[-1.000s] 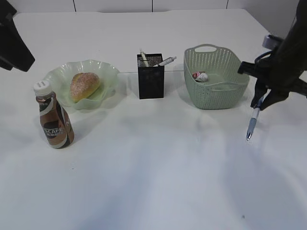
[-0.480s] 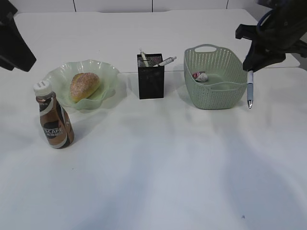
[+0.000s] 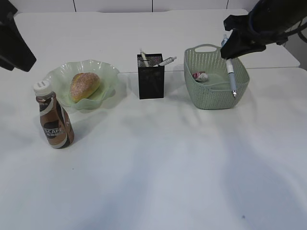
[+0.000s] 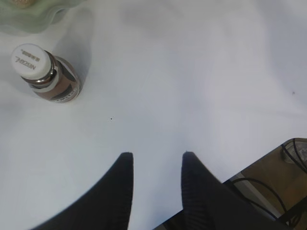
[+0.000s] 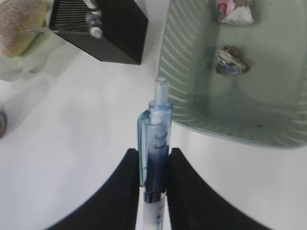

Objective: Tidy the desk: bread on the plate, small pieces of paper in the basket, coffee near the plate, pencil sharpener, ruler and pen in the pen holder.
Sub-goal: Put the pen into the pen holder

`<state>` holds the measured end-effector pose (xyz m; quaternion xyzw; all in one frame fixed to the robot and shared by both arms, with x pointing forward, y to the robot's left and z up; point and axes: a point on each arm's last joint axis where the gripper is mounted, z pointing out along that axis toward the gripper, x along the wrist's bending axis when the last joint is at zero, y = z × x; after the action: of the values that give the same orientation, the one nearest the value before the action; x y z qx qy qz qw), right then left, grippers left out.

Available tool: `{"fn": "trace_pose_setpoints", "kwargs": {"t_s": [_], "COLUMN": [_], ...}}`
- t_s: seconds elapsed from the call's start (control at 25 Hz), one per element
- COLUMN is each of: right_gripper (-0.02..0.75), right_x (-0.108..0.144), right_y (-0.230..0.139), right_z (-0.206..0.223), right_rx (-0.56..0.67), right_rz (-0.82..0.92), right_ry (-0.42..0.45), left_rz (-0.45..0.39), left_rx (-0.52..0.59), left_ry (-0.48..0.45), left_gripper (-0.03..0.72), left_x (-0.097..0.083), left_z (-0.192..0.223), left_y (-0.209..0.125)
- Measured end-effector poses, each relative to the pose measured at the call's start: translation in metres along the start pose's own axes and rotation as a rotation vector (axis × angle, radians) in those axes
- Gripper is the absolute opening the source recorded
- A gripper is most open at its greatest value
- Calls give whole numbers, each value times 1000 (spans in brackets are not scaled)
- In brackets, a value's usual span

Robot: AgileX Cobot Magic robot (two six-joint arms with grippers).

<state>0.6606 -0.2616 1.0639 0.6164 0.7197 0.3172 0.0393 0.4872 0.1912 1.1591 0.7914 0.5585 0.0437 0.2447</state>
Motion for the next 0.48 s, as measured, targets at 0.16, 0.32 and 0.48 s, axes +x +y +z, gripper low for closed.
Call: {"fn": "trace_pose_setpoints", "kwargs": {"t_s": [0.16,0.32,0.48], "right_gripper": [155,155,154], "right_x": [8,17,24], "right_y": [6,11,15], "right_z": [-1,-3,-5], "right_rx": [-63,-131,-194], "right_rz": [-72,-149,-211], "right_ry": [93,188,251], "left_rz": [0,0,0], "left_rx": [0,0,0], "left_ry": [0,-1,-1], "left_gripper": [237,237,237], "left_x": [0,0,0], "left_z": [0,0,0], "left_y": [0,0,0]}}
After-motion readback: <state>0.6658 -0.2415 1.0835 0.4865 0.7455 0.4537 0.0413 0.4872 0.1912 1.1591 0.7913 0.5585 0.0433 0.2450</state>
